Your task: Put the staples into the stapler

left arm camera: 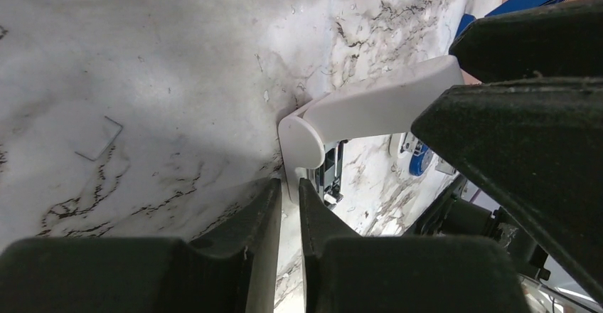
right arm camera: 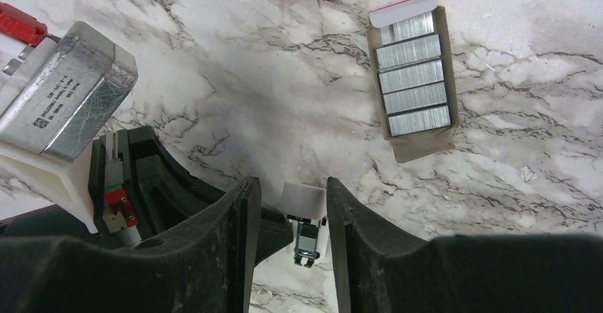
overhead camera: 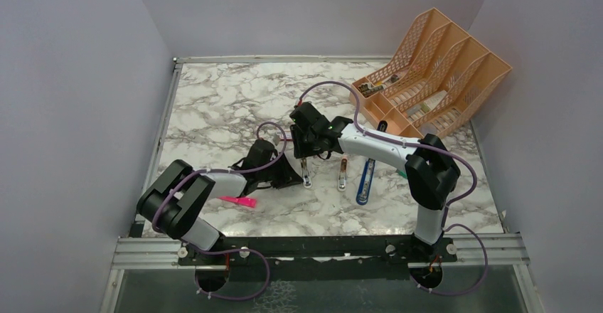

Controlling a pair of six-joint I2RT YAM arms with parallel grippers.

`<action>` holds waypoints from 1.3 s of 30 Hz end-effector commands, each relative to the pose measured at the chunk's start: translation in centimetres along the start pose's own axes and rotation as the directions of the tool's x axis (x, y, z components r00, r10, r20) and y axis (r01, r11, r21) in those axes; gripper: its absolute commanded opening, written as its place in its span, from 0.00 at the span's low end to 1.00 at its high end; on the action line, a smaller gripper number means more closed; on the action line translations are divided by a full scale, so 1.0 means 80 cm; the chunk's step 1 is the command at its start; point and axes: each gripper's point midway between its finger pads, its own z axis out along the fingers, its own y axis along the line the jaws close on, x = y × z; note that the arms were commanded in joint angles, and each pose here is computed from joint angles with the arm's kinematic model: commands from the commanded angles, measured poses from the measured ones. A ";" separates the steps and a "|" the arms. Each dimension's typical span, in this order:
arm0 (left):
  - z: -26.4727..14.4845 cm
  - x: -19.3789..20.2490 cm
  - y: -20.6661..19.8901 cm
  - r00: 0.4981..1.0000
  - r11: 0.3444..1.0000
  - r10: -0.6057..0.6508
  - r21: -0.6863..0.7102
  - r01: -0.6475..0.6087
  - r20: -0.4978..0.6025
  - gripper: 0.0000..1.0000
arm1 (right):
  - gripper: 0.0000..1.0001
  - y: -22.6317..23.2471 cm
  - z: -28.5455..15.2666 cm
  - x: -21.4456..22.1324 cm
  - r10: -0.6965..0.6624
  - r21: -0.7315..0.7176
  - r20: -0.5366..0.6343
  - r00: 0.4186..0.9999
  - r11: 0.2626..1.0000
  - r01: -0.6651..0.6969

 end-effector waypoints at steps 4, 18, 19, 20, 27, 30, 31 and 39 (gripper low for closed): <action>0.007 0.010 0.014 1.000 0.999 -0.006 -0.045 0.005 -0.023 0.14 | 0.44 -0.003 0.009 0.014 -0.029 -0.012 -0.037 0.999 1.000 0.029; 0.010 0.009 0.026 1.000 0.996 -0.023 -0.087 0.023 -0.006 0.12 | 0.32 -0.007 -0.005 0.033 -0.070 -0.043 -0.059 0.996 0.997 0.067; 0.010 0.008 0.026 1.000 0.996 -0.024 -0.088 0.023 -0.003 0.12 | 0.31 -0.008 -0.007 0.035 -0.074 -0.046 -0.061 0.995 0.996 0.071; 0.011 0.008 0.027 1.000 0.995 -0.024 -0.092 0.024 -0.002 0.12 | 0.31 -0.009 -0.008 0.037 -0.075 -0.047 -0.064 0.995 0.996 0.072; 0.011 0.004 0.031 1.000 0.993 -0.025 -0.116 0.026 0.013 0.12 | 0.30 -0.013 -0.021 0.056 -0.091 -0.069 -0.072 0.993 0.994 0.086; 0.011 0.001 0.031 1.000 0.992 -0.023 -0.125 0.026 0.021 0.11 | 0.29 -0.011 -0.026 0.063 -0.100 -0.083 -0.077 0.992 0.992 0.094; 0.011 0.000 0.032 0.999 0.991 -0.022 -0.130 0.025 0.025 0.11 | 0.28 -0.009 -0.029 0.067 -0.107 -0.090 -0.078 0.991 0.991 0.100; 0.009 -0.004 0.038 0.999 0.987 -0.010 -0.162 0.016 0.038 0.10 | 0.28 -0.002 -0.046 0.088 -0.115 -0.067 -0.068 0.991 0.992 0.111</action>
